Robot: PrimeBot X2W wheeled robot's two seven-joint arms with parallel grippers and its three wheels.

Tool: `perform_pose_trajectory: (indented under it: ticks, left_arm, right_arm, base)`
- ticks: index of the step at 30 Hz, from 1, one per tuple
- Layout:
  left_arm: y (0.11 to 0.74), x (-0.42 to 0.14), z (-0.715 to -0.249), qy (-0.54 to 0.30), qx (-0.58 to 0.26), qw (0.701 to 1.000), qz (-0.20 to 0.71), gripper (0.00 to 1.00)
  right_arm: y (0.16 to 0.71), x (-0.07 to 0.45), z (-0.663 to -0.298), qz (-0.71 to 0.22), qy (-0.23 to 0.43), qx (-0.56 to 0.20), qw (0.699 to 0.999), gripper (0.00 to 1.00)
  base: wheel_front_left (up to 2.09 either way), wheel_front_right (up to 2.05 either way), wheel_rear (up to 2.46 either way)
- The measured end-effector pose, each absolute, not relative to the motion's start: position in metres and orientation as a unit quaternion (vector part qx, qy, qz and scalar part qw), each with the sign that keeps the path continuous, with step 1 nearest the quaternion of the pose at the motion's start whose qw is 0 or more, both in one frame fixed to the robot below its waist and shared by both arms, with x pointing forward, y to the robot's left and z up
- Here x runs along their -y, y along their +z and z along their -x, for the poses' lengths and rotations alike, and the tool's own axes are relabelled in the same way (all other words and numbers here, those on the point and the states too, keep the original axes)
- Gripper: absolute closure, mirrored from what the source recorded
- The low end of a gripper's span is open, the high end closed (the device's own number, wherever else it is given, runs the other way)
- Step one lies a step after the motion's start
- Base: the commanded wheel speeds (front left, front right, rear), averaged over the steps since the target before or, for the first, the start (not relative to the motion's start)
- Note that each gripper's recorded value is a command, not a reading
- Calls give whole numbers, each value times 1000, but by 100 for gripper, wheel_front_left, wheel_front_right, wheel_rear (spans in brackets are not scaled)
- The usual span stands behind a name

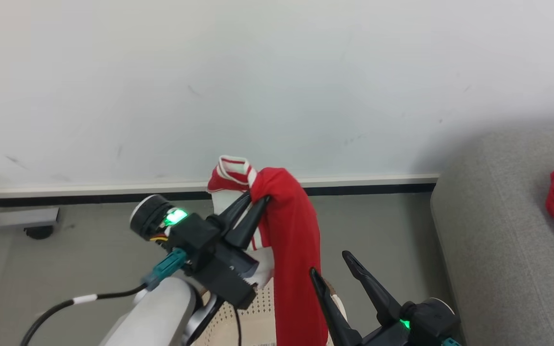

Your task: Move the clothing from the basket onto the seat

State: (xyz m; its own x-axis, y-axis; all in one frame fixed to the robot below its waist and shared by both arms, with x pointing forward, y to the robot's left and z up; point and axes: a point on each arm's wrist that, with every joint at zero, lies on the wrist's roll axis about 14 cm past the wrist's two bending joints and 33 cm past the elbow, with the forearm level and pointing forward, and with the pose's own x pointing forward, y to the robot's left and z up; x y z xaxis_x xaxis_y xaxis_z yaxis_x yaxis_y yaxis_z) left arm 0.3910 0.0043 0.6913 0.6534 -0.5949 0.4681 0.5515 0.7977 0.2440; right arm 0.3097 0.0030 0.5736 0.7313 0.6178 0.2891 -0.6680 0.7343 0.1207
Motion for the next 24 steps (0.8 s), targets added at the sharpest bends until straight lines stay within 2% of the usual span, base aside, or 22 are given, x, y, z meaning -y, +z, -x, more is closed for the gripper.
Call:
perform_pose_trajectory:
  ticks: [16, 22, 23, 24]
  left_arm:
    - [738, 75, -332, -426, 326, 843, -31, 100]
    - [737, 83, -327, -437, 322, 840, -27, 100]
    - [737, 83, -327, -437, 320, 840, -26, 100]
    - [736, 84, -327, -438, 320, 840, -25, 100]
  right_arm:
    - [542, 11, -319, -97, 305, 70, 945, 0]
    - [543, 16, -324, -82, 293, 77, 949, 1]
    - [542, 16, -324, -77, 292, 77, 950, 47]
    - [542, 18, -325, -74, 289, 78, 951, 65]
  base:
    - [0, 0, 0]
    - [0, 0, 0]
    - [0, 0, 0]
    - [0, 0, 0]
